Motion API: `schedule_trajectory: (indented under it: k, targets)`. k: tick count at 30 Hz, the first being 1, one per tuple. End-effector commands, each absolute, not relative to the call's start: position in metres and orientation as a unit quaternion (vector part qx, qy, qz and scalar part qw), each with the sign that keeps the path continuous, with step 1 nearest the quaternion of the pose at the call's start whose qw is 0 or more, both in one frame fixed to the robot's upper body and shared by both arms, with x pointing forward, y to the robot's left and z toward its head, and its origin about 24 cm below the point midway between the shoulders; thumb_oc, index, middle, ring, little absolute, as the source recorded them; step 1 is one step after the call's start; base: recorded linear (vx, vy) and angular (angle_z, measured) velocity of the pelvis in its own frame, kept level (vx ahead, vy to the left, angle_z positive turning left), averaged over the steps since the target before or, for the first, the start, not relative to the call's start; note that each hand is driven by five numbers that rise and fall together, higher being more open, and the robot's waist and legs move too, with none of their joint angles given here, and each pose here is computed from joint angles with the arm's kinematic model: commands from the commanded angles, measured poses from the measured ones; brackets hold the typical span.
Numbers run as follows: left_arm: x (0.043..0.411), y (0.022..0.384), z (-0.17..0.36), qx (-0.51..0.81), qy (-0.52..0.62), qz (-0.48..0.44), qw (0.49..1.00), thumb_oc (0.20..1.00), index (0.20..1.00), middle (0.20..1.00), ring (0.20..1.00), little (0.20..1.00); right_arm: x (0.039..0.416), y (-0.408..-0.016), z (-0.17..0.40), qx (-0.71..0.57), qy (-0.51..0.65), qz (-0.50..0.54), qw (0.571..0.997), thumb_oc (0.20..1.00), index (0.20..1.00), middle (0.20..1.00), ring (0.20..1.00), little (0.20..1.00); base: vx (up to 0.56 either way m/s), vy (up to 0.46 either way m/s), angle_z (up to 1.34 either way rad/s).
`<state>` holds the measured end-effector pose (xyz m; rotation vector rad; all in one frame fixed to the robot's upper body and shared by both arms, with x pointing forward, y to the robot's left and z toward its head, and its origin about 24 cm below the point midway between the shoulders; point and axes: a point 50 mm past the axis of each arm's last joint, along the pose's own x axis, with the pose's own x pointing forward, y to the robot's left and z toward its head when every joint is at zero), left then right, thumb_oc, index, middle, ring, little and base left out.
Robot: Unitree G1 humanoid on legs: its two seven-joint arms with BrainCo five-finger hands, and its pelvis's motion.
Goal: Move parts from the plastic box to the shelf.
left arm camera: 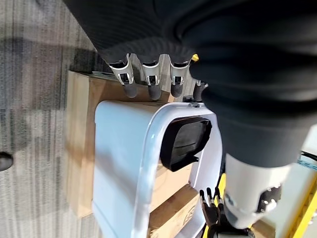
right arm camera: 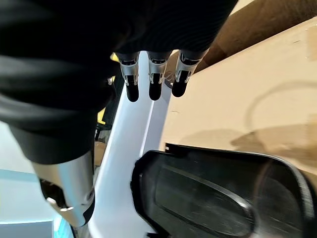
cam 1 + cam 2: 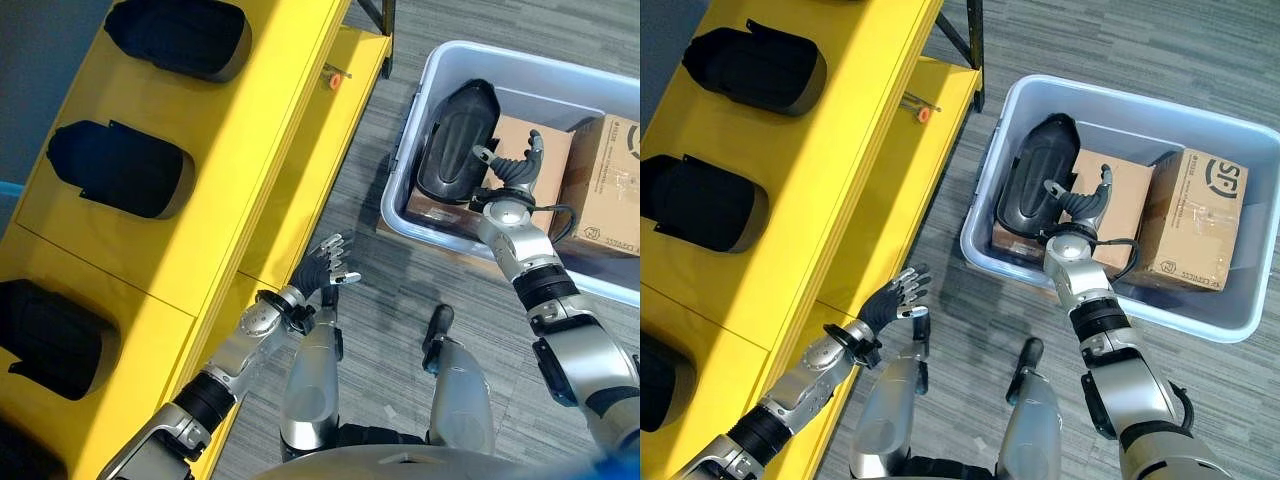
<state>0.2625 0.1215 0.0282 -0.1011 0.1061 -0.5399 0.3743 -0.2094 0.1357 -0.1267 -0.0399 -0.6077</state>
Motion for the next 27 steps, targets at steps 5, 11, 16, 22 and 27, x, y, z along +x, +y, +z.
schedule_trajectory:
  k: [5,11,16,22,27]
  targets:
    - [0.255,0.110,0.046,-0.076,0.006,-0.288,0.955,1.000,1.000,1.000,1.000,1.000,0.378,-0.232,0.161,-0.080,-0.060,-0.360,0.928,1.000,1.000,1.000,1.000,1.000,0.00,0.010,0.01]
    - [0.254,0.108,0.048,-0.078,0.004,-0.290,0.954,1.000,1.000,1.000,1.000,1.000,0.384,-0.240,0.163,-0.104,-0.037,-0.358,0.927,1.000,1.000,1.000,1.000,1.000,0.00,0.004,0.01]
    - [0.254,0.107,0.052,-0.076,-0.001,-0.293,0.953,1.000,1.000,1.000,1.000,1.000,0.386,-0.253,0.166,-0.083,-0.024,-0.378,0.922,1.000,1.000,1.000,1.000,1.000,0.00,0.008,0.05]
    - [0.254,0.107,0.056,-0.077,-0.008,-0.293,0.953,1.000,1.000,1.000,1.000,1.000,0.389,-0.260,0.178,-0.119,-0.031,-0.389,0.913,1.000,1.000,1.000,1.000,1.000,0.01,0.008,0.04]
    - [0.252,0.106,0.058,-0.075,-0.006,-0.293,0.953,1.000,1.000,1.000,1.000,1.000,0.390,-0.267,0.191,-0.132,-0.038,-0.404,0.905,1.000,1.000,1.000,1.000,1.000,0.03,0.004,0.03]
